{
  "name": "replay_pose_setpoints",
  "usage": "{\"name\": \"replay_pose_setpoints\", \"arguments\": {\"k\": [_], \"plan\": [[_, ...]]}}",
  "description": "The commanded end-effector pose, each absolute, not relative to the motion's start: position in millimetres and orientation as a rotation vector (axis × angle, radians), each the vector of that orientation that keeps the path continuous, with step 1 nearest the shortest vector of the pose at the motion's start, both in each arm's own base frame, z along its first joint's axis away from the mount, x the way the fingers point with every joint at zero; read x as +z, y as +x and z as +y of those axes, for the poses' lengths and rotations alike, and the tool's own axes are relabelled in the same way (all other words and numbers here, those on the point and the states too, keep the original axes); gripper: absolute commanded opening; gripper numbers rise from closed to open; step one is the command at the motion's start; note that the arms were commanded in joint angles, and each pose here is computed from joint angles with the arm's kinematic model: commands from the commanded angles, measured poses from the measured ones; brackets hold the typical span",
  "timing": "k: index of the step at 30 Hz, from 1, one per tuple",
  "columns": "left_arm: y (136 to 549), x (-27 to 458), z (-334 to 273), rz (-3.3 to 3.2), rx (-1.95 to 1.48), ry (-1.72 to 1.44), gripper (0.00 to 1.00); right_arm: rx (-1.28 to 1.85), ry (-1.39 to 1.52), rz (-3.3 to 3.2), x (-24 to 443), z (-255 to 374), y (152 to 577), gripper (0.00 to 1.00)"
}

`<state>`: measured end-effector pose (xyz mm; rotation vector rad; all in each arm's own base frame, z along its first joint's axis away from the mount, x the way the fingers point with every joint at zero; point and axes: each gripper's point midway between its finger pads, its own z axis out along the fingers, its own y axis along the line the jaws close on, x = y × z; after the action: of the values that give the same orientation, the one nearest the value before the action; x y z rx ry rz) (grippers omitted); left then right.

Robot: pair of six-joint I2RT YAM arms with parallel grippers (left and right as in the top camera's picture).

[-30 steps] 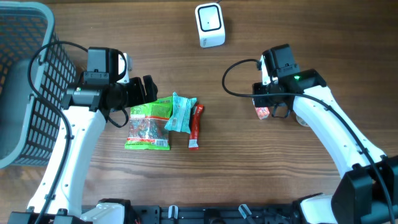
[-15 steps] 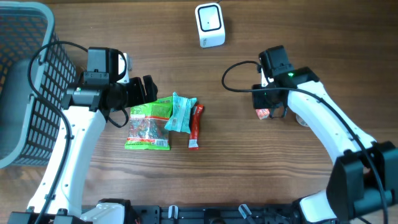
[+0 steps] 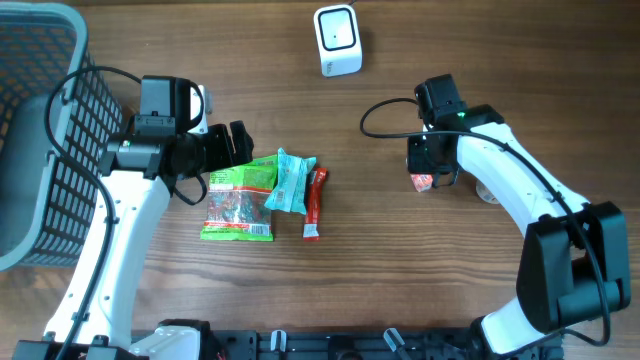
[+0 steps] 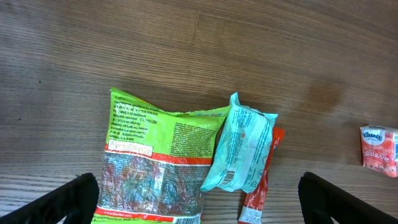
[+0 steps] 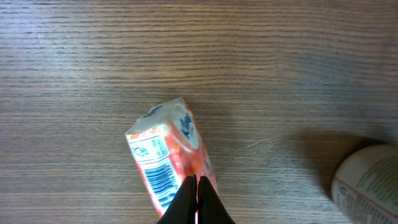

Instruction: Scan the item barcode

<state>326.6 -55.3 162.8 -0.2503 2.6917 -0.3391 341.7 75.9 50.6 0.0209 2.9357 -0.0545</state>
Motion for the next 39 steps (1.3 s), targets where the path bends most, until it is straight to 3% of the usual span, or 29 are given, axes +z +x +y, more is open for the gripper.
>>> {"name": "replay_pose_setpoints", "arguments": {"k": [1, 4, 6, 9, 13, 16, 21, 24, 31, 39], "plan": [[327, 164, -59, 2.691, -0.358, -0.252, 1.0, 0.021, 0.139, 2.978, 41, 83, 335, 0.04], [327, 164, -59, 2.691, -0.358, -0.252, 1.0, 0.305, 0.103, 3.038, 41, 115, 323, 0.04], [327, 164, -59, 2.691, -0.358, -0.252, 1.0, 0.604, -0.119, 3.033, 50, 148, 312, 0.04], [327, 164, -59, 2.691, -0.358, -0.252, 1.0, 0.81, -0.33, 2.99, 63, 168, 300, 0.04], [327, 164, -59, 2.691, -0.358, -0.252, 1.0, 0.753, -0.299, 2.937, 89, 159, 314, 0.05], [327, 164, -59, 2.691, -0.358, -0.252, 1.0, 0.487, -0.111, 2.89, 104, 124, 340, 0.05], [327, 164, -59, 2.691, -0.358, -0.252, 1.0, -0.032, 0.212, 2.85, 95, 48, 356, 0.05], [327, 164, -59, 2.691, -0.358, -0.252, 1.0, -0.188, 0.327, 2.84, 83, 26, 351, 0.04], [327, 164, -59, 2.691, -0.358, -0.252, 1.0, 0.108, 0.263, 2.949, 42, 62, 335, 0.04], [327, 164, -59, 2.691, -0.358, -0.252, 1.0, 0.347, 0.215, 2.989, 41, 90, 325, 0.05]]}}
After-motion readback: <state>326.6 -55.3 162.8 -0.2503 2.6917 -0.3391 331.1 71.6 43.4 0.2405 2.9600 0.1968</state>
